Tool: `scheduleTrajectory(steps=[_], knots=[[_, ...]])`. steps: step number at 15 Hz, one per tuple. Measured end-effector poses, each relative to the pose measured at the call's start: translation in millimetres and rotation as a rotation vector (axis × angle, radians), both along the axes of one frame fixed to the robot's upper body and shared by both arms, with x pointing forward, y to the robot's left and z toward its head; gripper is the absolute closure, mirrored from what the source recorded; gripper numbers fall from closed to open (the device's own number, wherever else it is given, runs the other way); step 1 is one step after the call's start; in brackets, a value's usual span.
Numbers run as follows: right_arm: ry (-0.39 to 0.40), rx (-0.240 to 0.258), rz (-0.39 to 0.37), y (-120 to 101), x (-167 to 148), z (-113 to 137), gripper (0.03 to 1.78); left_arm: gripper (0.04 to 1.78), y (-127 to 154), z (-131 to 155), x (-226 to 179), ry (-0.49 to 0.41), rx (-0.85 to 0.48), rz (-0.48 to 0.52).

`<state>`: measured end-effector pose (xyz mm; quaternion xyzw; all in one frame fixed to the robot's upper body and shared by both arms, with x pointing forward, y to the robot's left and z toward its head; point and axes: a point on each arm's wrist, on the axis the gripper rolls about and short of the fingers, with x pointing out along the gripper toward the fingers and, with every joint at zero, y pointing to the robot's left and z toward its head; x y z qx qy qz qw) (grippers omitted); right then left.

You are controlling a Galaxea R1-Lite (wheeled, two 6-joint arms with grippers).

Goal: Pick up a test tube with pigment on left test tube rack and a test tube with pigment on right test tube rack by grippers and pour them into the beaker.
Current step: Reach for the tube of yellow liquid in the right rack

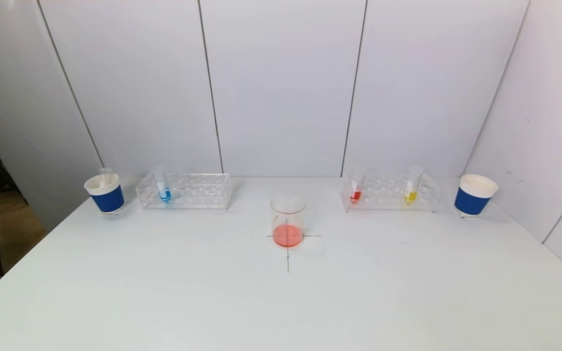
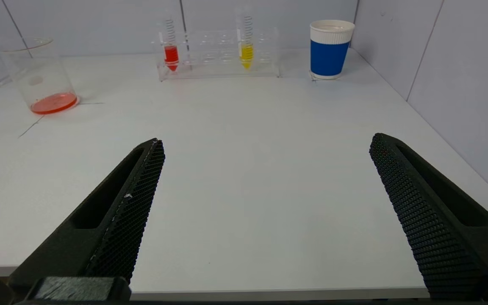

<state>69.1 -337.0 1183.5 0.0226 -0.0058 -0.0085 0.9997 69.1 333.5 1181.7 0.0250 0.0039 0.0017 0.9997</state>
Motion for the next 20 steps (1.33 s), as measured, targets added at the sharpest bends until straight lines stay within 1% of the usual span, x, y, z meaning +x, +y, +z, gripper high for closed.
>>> scheduleTrajectory(steps=[3, 5, 6, 8, 11, 12, 14, 16, 18, 20], knots=[[-0.011, -0.008, -0.001, 0.0, -0.1, 1.4, 0.05, 0.06, 0.0, 0.0, 0.0, 0.0, 0.0, 0.0], [-0.042, -0.013, 0.017, 0.4, -3.4, 11.9, 0.05, 0.06, 0.0, 0.0, 0.0, 0.0, 0.0, 0.0], [-0.073, -0.014, 0.028, 0.6, -6.8, 24.5, 0.05, 0.06, 0.0, 0.0, 0.0, 0.0, 0.0, 0.0], [-0.11, -0.017, 0.037, 0.8, -10.3, 56.0, 0.05, 0.06, 0.0, 0.0, 0.0, 0.0, 0.0, 0.0], [-0.108, -0.027, 0.039, 1.1, 3.2, 113.9, 0.05, 0.06, 0.0, 0.0, 0.0, 0.0, 0.0, 0.0], [-0.095, -0.029, 0.036, 1.1, 14.7, 132.8, 0.05, 0.06, 0.0, 0.1, 0.0, 0.0, 0.0, 0.0], [-0.059, -0.029, 0.032, 0.8, 49.0, 168.9, 0.05, 0.06, 0.0, 0.0, 0.0, 0.0, 0.0, 0.0], [-0.001, -0.024, 0.031, 0.6, 93.3, 193.3, 0.05, 0.06, 0.0, 0.0, 0.0, 0.0, 0.0, 0.0], [0.048, -0.021, 0.031, 0.9, 141.5, 202.2, 0.05, 0.06, 0.0, 0.1, 0.0, 0.0, 0.0, 0.0], [0.08, -0.02, 0.028, 2.7, 186.7, 198.1, 0.05, 0.06, 0.0, 0.1, 0.0, 0.0, 0.0, 0.0]])
